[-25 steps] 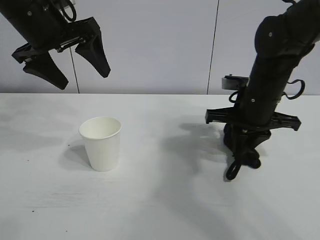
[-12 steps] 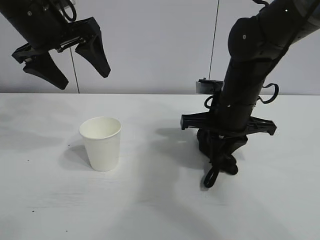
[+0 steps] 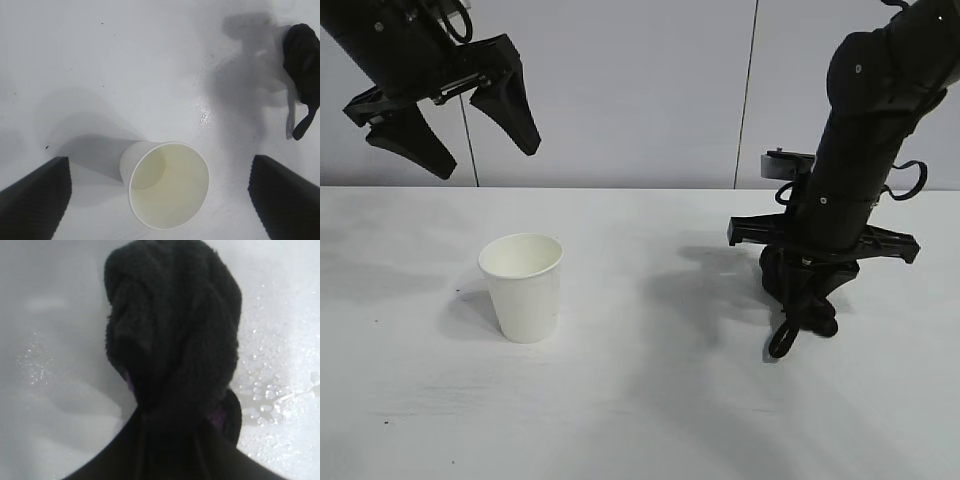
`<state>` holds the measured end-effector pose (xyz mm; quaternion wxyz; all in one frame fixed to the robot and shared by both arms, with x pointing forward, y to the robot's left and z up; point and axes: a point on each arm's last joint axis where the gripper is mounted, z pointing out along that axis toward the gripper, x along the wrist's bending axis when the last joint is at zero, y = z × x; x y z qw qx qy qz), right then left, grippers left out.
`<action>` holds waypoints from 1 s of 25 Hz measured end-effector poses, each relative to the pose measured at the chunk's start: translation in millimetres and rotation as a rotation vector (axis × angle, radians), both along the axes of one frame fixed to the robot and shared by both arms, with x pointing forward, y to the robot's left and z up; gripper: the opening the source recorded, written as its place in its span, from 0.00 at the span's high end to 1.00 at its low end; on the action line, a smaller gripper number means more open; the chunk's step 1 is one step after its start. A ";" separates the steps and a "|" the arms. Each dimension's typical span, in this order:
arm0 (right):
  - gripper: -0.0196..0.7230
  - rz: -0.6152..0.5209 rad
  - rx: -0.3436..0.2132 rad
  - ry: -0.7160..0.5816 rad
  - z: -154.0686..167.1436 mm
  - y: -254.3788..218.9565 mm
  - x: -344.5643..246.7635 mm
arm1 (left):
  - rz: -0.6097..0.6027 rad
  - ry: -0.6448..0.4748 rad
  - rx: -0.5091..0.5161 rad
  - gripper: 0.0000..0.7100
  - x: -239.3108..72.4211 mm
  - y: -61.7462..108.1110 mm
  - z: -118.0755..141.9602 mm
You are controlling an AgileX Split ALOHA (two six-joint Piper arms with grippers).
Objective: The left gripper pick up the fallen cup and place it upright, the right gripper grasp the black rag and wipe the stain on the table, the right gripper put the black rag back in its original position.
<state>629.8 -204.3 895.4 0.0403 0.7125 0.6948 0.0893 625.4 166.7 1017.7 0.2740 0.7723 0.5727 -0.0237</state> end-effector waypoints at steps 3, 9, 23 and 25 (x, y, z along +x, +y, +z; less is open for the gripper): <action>0.80 -0.010 0.018 0.007 2.8 -0.2 -0.8 | -0.001 0.001 0.000 0.02 -0.1 0.0 0.0; 0.14 -0.011 0.049 -0.047 33.5 0.1 -3.7 | -0.004 0.007 0.001 0.02 -0.7 0.0 -0.2; 0.07 -0.092 0.114 -0.206 128.2 -37.9 -24.0 | -0.005 0.010 0.001 0.02 -1.0 -0.1 -0.3; 0.07 -0.094 0.120 -0.204 129.5 -41.7 -24.5 | -0.005 0.010 0.001 0.02 -1.0 -0.1 -0.3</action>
